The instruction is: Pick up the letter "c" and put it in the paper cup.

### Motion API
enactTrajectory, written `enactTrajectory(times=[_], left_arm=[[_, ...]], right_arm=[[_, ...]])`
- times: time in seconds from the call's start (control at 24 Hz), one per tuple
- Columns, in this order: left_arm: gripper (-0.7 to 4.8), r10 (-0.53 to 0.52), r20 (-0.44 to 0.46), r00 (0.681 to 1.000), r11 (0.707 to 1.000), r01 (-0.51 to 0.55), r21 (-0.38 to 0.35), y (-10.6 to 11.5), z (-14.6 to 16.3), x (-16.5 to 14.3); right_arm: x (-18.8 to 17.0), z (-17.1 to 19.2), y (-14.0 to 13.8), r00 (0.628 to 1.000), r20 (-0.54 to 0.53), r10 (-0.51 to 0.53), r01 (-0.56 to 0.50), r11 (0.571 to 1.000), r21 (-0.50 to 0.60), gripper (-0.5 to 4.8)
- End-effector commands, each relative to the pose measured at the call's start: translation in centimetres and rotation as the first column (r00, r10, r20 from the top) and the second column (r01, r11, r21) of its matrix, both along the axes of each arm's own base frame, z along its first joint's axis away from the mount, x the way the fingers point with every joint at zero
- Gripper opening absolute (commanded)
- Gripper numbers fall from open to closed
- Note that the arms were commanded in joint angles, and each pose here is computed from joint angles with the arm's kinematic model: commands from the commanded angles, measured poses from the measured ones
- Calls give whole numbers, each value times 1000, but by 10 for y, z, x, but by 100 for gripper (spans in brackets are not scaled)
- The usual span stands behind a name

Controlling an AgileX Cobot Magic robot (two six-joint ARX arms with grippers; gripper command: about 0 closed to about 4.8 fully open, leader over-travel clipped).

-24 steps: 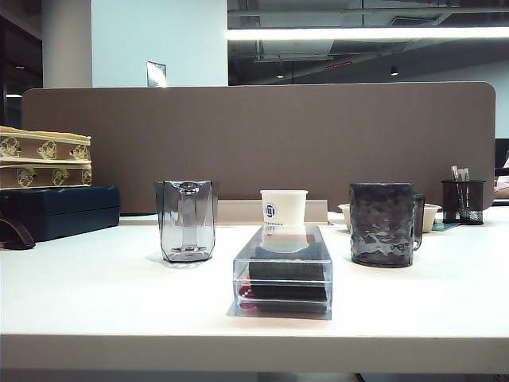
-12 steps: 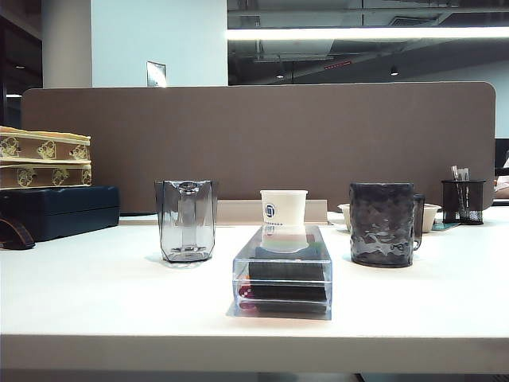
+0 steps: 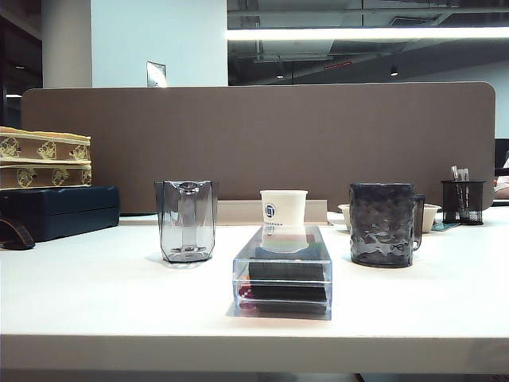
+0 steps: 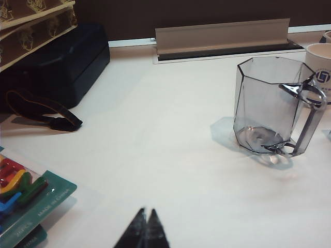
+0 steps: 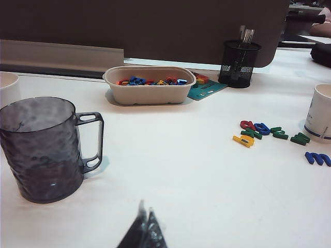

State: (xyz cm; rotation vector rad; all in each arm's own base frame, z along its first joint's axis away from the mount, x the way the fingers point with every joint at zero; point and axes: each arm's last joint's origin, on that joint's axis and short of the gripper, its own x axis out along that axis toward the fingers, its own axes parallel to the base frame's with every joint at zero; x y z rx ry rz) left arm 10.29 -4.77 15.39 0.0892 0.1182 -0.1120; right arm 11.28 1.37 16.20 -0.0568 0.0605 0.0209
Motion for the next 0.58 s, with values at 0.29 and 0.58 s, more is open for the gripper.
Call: enactTrajectory(times=[0.29,0.58], left_arm=[[-5,-5,10,1000,1000,5,-7,0,2,0],[-5,-5,10,1000,1000,5,-7,0,2,0]], right_arm=[[0,-1,0,1000,7,0,0,1000,5,-1],[0,-1,0,1000,7,-1,1,1000,4,-1]])
